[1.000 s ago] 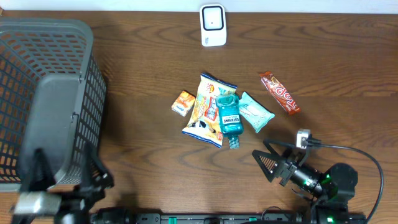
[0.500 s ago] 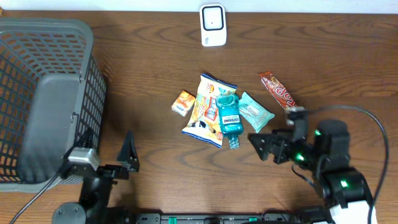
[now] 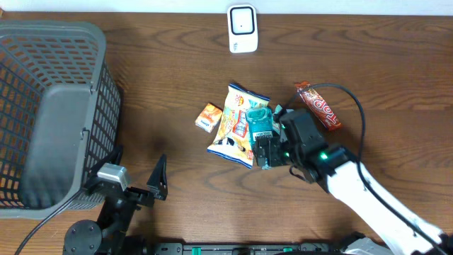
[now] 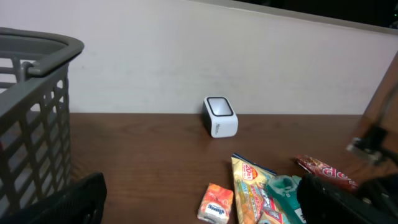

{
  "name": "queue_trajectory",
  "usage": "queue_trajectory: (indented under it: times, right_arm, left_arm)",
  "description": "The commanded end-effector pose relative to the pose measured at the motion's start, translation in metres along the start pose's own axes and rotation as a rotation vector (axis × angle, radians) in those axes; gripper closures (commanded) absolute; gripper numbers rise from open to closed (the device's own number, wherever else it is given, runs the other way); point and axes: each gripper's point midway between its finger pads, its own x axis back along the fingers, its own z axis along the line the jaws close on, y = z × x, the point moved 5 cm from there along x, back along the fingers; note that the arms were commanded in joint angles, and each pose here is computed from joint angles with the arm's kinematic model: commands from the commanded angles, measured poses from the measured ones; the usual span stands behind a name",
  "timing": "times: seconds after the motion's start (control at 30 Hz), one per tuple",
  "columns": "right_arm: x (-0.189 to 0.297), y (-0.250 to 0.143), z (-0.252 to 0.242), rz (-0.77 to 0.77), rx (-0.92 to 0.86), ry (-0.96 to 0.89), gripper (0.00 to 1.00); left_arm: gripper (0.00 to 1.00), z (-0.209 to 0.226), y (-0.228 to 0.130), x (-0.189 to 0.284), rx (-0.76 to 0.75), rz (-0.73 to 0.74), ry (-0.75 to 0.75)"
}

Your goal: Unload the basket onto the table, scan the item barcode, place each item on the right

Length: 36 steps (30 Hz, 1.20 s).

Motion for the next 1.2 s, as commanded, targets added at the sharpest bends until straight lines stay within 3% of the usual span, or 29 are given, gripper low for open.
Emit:
queue_trajectory:
  times: [0.0, 0.33, 0.83, 1.17]
  right_arm:
    - [0.002, 0.025, 0.008, -0.048, -0.031, -0.036, 0.12]
    - [0.001, 0.043, 0.002, -0.131, -0.008, -0.118, 0.07]
    - [-0.053, 0.033, -0.011, -0.029, 0.022, -0.181, 0.04]
    - [-0.058, 0.031, -0.011, -0.010, 0.028, -0.175, 0.06]
  left_arm:
    - [0.02, 0.000, -0.003, -0.004, -0.001, 0.029, -0.014]
    - [0.02, 0.015, -0.029, -0.030, 0.100, 0.208, 0.013]
    - [0.02, 0.021, -0.027, -0.030, 0.092, 0.196, 0.063]
    - [0.02, 0.017, -0.032, -0.004, 0.073, 0.175, 0.112]
